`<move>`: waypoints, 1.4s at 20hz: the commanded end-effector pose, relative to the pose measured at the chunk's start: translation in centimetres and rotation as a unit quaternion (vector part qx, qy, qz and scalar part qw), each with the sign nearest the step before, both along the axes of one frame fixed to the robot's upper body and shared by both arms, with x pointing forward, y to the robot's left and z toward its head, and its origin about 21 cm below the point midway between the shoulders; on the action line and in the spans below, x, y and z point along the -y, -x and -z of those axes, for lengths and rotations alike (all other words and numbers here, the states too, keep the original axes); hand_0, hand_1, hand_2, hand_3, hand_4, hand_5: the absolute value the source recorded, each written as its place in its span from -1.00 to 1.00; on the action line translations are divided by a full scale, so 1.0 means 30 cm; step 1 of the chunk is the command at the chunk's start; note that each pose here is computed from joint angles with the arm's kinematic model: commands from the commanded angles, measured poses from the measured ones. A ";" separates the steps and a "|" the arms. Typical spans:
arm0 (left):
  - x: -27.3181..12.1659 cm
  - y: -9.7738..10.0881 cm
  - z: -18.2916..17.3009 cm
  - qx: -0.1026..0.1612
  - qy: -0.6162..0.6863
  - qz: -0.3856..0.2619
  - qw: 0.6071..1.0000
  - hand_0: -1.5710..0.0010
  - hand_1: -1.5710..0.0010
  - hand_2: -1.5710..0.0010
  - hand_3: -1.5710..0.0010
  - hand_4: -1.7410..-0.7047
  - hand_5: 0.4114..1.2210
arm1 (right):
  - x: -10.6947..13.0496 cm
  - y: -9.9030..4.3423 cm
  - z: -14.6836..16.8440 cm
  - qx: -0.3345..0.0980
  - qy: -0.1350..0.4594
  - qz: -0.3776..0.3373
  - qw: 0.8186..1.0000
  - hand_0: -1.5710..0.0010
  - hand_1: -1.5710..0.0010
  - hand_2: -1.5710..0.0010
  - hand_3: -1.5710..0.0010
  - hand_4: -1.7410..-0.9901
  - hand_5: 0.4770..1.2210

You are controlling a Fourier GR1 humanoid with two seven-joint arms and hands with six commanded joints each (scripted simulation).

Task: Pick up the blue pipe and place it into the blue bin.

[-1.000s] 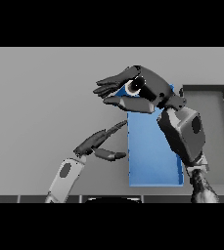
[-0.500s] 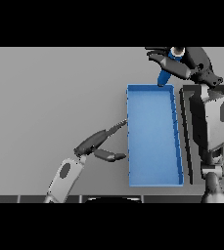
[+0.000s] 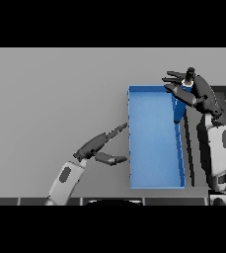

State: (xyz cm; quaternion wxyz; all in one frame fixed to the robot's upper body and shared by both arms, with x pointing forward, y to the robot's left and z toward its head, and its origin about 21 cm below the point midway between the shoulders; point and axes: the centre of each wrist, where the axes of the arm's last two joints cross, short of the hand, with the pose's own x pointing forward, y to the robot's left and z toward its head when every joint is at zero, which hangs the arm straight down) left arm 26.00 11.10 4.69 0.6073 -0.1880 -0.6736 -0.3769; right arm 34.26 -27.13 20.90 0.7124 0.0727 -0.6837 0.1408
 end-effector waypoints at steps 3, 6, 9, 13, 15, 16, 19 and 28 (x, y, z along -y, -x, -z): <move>0.001 -0.001 0.007 -0.006 -0.005 0.004 1.000 1.00 1.00 1.00 1.00 0.65 -0.97 | 0.010 0.025 0.074 -0.051 0.030 0.045 0.997 -1.00 -1.00 -1.00 -1.00 -1.00 1.00; -0.012 0.004 0.010 -0.001 -0.001 0.002 1.000 1.00 1.00 1.00 1.00 0.65 -0.98 | 0.006 0.068 0.148 -0.096 0.045 0.076 0.991 -1.00 -1.00 -1.00 -0.60 -1.00 1.00; 0.007 0.014 0.013 0.000 -0.003 0.006 1.000 1.00 1.00 1.00 1.00 0.66 -0.98 | 0.005 0.070 0.202 -0.131 0.089 0.104 0.982 -1.00 -1.00 -1.00 -0.16 -1.00 1.00; 0.007 -0.006 0.002 0.003 -0.008 0.000 1.000 1.00 1.00 1.00 1.00 0.67 -0.97 | -0.021 0.062 0.226 -0.138 0.120 0.117 0.976 -0.19 -0.09 -0.09 0.36 -0.36 1.00; 0.011 -0.004 0.001 0.001 -0.011 0.001 1.000 1.00 1.00 1.00 1.00 0.67 -0.96 | -0.016 0.055 0.227 -0.149 0.151 0.098 0.972 0.24 0.30 0.30 0.59 0.08 1.00; 0.002 0.004 0.003 0.002 -0.006 0.005 1.000 1.00 1.00 1.00 1.00 0.67 -0.96 | -0.015 0.049 0.225 -0.154 0.171 0.083 0.970 0.39 0.44 0.44 0.67 0.24 0.90; 0.000 0.011 0.000 0.000 -0.002 0.002 1.000 1.00 1.00 1.00 1.00 0.65 -0.96 | -0.017 0.053 0.245 -0.186 0.232 0.038 0.954 0.69 0.71 0.71 0.83 0.60 0.49; -0.001 0.018 0.003 -0.002 -0.006 0.000 1.000 1.00 1.00 1.00 1.00 0.65 -0.96 | -0.001 0.059 0.310 -0.240 0.293 0.024 0.925 0.96 0.96 0.96 0.98 0.87 -0.31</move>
